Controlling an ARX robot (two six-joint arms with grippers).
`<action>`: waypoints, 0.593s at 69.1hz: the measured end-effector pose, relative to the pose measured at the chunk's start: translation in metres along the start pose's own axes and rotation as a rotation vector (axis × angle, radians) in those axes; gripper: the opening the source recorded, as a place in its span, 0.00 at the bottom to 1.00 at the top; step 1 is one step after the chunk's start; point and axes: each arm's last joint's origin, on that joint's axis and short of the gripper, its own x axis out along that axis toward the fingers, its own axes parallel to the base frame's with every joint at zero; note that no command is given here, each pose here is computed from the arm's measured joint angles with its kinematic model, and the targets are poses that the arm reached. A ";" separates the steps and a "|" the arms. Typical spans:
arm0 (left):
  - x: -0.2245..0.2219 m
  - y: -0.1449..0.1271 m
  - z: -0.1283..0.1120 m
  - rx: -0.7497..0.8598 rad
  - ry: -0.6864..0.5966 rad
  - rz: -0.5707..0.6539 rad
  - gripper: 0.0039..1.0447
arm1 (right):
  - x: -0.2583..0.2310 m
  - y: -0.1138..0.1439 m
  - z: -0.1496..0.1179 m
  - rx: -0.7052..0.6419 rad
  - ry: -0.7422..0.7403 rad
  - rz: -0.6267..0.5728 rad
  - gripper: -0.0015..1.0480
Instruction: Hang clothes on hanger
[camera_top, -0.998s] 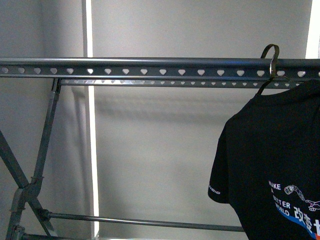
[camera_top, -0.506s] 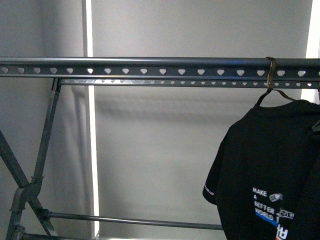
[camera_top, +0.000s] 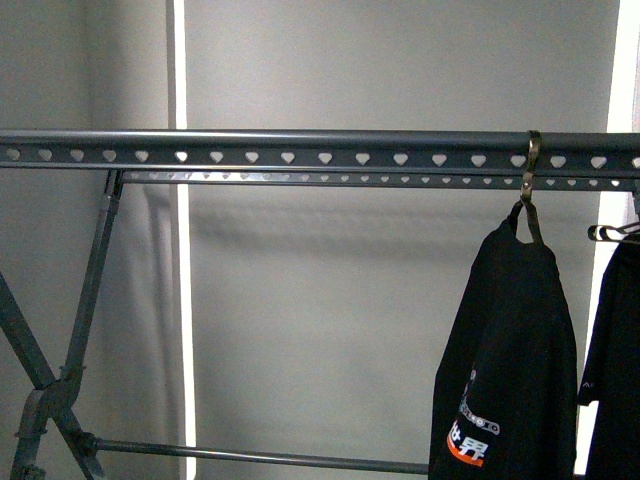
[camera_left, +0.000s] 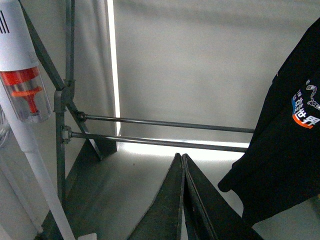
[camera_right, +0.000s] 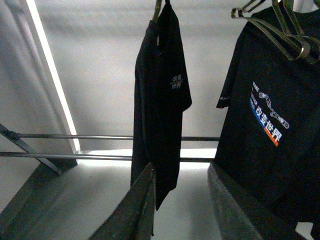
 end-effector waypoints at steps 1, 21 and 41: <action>-0.001 0.000 0.000 0.000 -0.002 -0.002 0.03 | -0.001 0.001 -0.006 -0.003 -0.004 -0.001 0.23; -0.010 0.000 0.001 0.000 -0.002 0.000 0.03 | -0.001 0.014 -0.025 -0.009 0.004 0.010 0.02; -0.014 0.000 0.001 0.000 -0.005 0.000 0.25 | -0.001 0.014 -0.025 -0.010 0.004 0.011 0.11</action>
